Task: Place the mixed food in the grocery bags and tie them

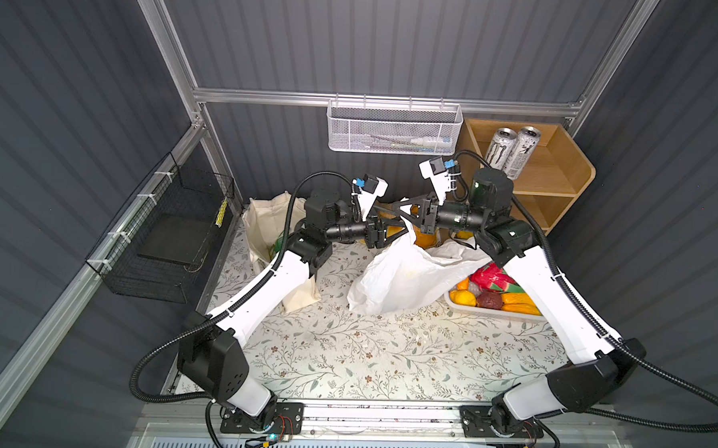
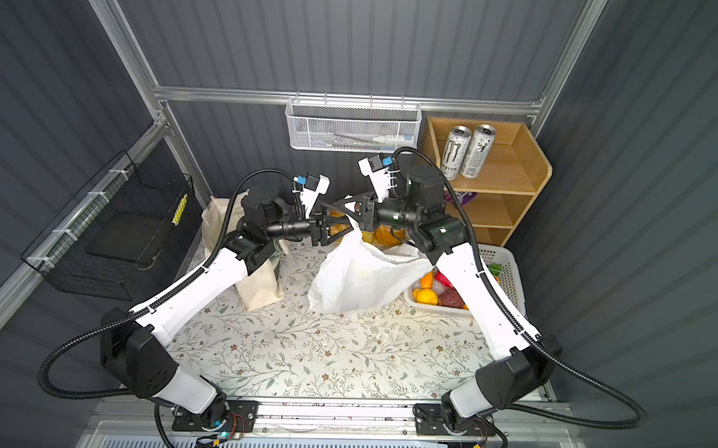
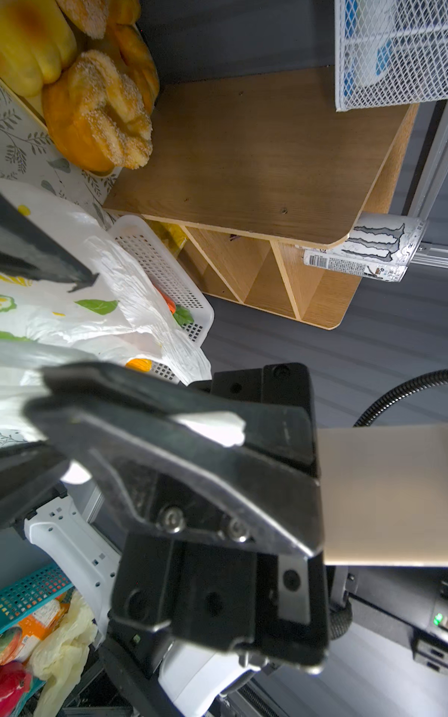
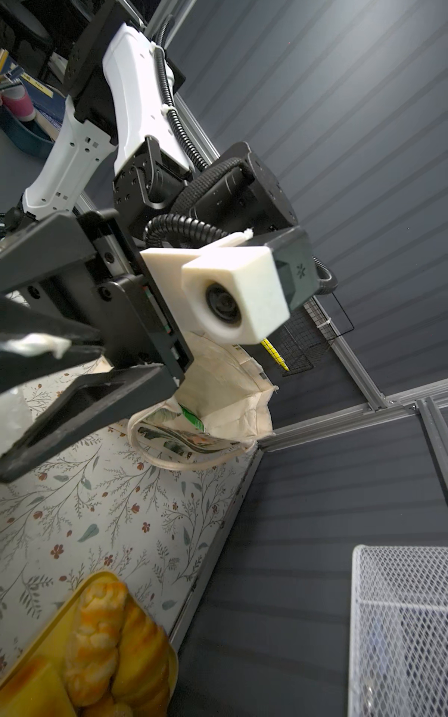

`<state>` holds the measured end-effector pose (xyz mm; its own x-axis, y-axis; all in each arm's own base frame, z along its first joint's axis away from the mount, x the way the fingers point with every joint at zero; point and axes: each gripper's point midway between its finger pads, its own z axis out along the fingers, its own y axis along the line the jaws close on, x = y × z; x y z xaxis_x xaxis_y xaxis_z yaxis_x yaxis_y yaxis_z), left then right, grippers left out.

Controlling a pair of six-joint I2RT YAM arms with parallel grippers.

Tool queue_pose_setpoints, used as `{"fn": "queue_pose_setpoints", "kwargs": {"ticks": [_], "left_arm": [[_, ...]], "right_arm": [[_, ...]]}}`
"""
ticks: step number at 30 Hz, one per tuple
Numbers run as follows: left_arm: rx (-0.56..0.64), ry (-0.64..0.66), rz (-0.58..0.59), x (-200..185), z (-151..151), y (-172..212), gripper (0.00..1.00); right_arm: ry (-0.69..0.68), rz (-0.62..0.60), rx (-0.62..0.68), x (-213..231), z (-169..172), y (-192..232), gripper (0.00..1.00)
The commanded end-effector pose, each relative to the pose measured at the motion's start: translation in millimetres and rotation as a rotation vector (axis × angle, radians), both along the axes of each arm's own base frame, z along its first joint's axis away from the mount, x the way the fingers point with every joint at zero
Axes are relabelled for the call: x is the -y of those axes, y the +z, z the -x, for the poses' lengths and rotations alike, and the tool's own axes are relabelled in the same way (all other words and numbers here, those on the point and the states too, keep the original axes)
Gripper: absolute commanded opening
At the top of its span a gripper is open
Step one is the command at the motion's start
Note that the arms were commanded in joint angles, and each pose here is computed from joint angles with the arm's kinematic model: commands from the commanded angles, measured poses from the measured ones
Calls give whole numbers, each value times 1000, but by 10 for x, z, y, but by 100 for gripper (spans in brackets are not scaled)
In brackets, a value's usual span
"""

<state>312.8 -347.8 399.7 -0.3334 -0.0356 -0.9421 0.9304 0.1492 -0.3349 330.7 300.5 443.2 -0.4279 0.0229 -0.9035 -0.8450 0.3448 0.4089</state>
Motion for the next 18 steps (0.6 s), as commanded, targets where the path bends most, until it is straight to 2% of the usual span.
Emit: {"fn": "queue_pose_setpoints", "kwargs": {"ticks": [1,7,18], "left_arm": [[-42,-47,-8,17,128,-167,64],[-46,-10,-25,-34,132,-267,64],[-35,-39,23,124,35,-111,65]], "right_arm": [[-41,-6,56,59,-25,167,0],[-39,-17,63,102,6,233,0],[-40,-23,44,88,-16,178,0]]}}
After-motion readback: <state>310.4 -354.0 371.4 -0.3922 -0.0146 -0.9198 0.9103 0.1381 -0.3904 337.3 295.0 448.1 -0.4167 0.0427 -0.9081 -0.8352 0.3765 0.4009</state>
